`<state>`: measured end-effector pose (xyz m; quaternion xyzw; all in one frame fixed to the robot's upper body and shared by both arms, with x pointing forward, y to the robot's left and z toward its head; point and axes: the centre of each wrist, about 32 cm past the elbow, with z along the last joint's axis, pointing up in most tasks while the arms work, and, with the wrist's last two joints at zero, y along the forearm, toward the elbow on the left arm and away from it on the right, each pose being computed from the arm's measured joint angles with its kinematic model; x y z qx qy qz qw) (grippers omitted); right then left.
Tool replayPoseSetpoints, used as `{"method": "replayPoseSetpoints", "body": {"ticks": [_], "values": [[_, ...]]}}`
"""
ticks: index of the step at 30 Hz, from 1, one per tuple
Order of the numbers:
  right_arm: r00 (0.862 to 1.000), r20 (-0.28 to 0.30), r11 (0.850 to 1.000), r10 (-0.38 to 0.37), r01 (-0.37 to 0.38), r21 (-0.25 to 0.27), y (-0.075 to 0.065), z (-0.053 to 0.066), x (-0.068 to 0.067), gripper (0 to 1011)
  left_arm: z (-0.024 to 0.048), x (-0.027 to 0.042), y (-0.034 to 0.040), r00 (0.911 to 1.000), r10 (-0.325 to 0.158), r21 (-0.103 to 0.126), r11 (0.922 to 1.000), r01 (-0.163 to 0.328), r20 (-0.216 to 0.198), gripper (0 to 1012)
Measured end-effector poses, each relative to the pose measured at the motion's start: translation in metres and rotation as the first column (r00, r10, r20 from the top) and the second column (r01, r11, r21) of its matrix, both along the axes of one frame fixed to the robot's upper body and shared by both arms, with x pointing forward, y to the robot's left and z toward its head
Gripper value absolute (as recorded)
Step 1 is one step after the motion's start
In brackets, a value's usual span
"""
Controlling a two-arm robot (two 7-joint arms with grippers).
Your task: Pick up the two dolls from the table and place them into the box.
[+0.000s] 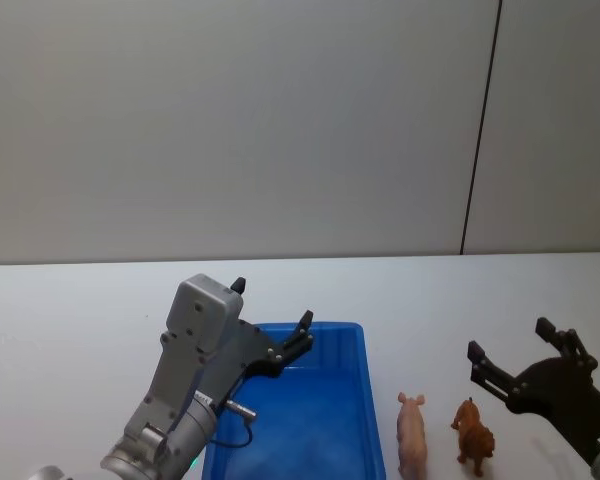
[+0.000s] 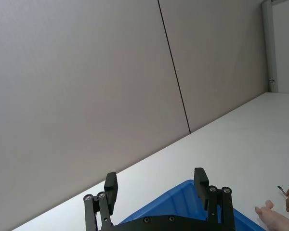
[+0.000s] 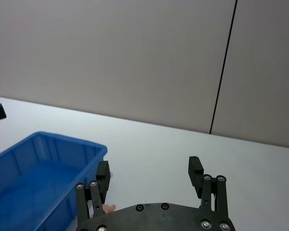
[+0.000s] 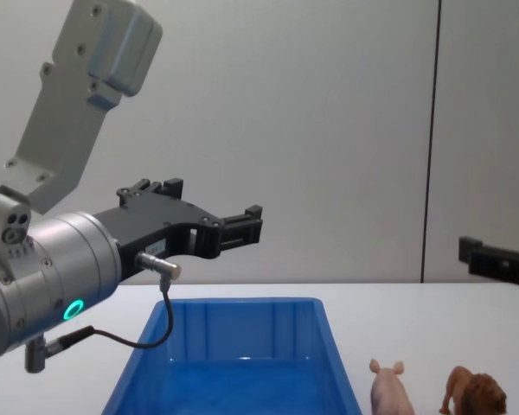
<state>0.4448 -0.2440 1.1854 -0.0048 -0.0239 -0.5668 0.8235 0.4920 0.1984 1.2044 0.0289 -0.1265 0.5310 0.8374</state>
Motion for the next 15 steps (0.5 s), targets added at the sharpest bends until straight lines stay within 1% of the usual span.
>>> {"method": "replayPoseSetpoints", "body": {"ticks": [7,10,15], "values": [[0.998,-0.051,0.999,0.037,-0.039,-0.030,-0.012,-0.004,-0.002,1001,0.0000,0.0000,0.0000,1.0000,0.000,0.000,1.0000,0.000,0.000,1001],[0.995,-0.084,0.997,0.057,-0.062,-0.050,-0.018,-0.006,-0.005,1001,0.0000,0.0000,0.0000,1.0000,0.000,0.000,1.0000,0.000,0.000,1001],[0.989,-0.122,0.994,0.078,-0.087,-0.069,-0.024,-0.009,-0.009,1001,0.0000,0.0000,0.0000,1.0000,0.000,0.000,1.0000,0.000,0.000,1001]]}}
